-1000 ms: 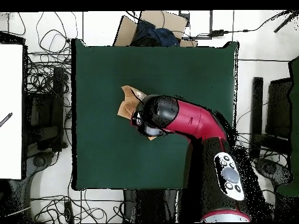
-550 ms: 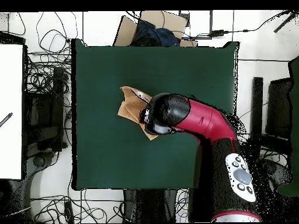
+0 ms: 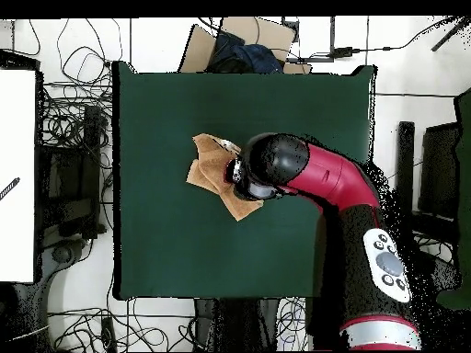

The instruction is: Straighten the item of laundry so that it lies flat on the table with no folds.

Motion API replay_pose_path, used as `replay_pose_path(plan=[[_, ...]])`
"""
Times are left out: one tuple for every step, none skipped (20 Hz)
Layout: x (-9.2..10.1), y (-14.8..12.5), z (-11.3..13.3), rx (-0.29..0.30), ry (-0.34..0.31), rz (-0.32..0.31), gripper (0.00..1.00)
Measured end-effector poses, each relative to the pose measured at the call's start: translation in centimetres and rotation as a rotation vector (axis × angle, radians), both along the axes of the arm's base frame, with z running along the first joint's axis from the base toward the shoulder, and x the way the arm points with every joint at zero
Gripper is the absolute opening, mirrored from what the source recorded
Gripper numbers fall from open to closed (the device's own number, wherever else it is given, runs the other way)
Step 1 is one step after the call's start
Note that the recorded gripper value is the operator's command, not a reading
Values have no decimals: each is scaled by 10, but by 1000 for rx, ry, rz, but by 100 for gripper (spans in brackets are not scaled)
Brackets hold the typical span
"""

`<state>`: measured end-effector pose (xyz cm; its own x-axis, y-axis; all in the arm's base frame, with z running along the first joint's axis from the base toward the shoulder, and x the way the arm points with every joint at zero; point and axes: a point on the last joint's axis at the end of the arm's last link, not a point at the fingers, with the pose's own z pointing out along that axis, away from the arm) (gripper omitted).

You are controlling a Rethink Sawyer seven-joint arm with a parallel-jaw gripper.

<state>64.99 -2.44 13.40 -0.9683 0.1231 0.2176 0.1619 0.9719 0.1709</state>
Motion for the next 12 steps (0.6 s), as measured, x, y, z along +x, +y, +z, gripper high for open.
replay_pose_path(plan=[[2,0,0,1,-2,0,0],[4,1,-2,4,-5,2,0],[5,1,-2,5,-6,2,0],[6,1,-3,6,-6,2,0],[6,2,-4,7,-6,3,0],[8,3,-6,11,-6,4,0],[8,3,-7,13,-6,5,0],[10,4,-7,16,-8,6,0],[12,5,-7,19,-9,8,0],[13,6,-7,20,-11,9,0],[14,7,-7,22,-13,10,0],[17,8,-7,24,-15,12,0]])
